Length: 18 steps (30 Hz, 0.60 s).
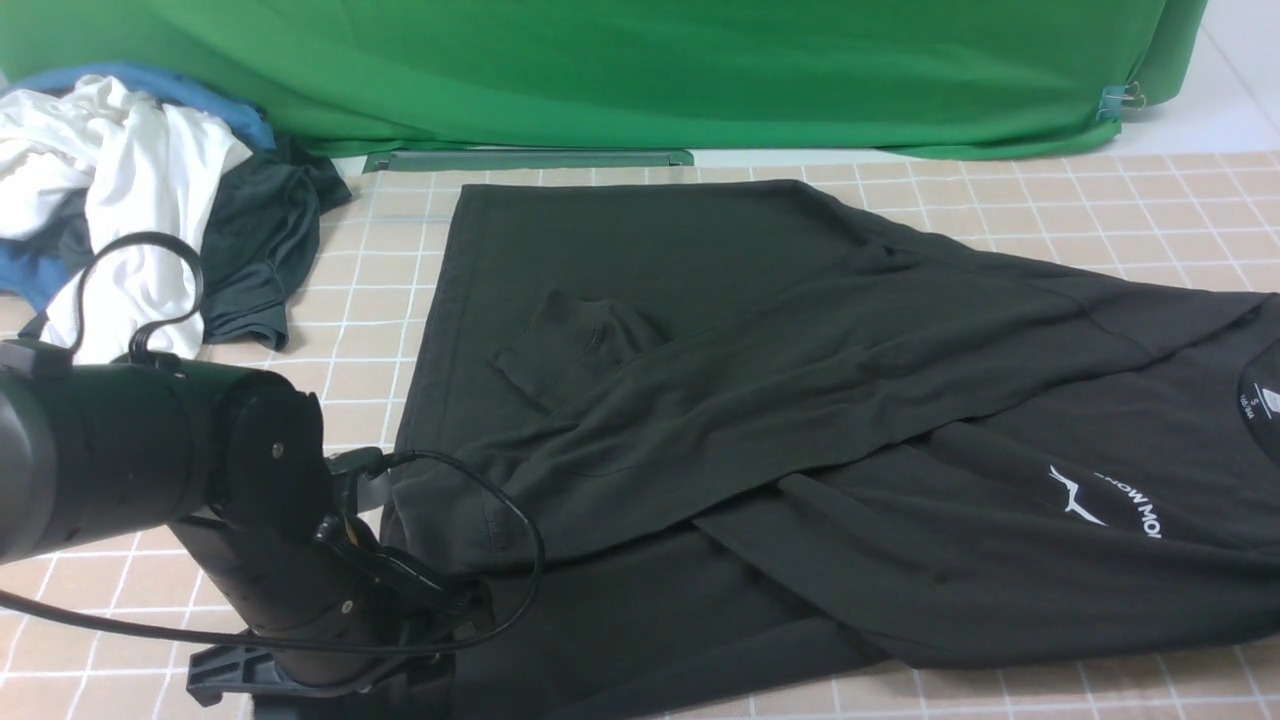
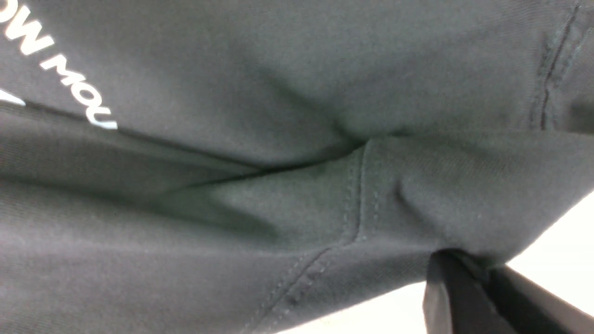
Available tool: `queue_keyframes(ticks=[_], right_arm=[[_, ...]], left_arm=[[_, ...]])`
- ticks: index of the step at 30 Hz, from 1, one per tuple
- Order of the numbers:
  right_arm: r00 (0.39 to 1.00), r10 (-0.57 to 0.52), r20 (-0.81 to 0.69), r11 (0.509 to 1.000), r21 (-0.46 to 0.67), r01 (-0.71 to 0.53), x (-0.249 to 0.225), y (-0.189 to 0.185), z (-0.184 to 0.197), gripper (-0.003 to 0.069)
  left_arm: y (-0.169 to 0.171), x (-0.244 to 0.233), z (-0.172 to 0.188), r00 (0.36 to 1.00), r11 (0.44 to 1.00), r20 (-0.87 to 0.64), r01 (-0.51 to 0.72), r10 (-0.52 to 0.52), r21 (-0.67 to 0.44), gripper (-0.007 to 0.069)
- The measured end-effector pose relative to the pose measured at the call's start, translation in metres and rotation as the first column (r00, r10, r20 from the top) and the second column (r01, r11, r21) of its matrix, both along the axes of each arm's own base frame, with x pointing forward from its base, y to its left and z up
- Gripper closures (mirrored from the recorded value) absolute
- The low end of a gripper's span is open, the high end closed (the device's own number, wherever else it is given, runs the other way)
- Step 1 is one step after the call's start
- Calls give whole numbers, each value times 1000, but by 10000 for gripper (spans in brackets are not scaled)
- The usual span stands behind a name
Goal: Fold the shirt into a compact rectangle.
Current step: 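Grasp the near edge of the shirt at its hem and shoulder corners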
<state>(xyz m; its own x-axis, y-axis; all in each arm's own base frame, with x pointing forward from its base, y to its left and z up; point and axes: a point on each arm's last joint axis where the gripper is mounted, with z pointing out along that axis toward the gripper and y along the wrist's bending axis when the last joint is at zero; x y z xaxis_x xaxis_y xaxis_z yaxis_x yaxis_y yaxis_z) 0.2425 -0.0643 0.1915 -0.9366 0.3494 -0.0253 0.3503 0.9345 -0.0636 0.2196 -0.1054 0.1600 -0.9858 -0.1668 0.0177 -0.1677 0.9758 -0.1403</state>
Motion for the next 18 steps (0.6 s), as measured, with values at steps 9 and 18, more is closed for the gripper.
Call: queue_keyframes(ticks=[9, 18], right_arm=[[1000, -1, 1, 1000, 0, 1, 0, 0, 0, 619], [1000, 1, 1, 1000, -4, -1, 0, -1, 0, 594]], left_arm=[[-4, 2, 1, 999, 999, 26, 23, -21, -41, 599], [-4, 0, 20, 996, 997, 77, 44, -38, -69, 606]])
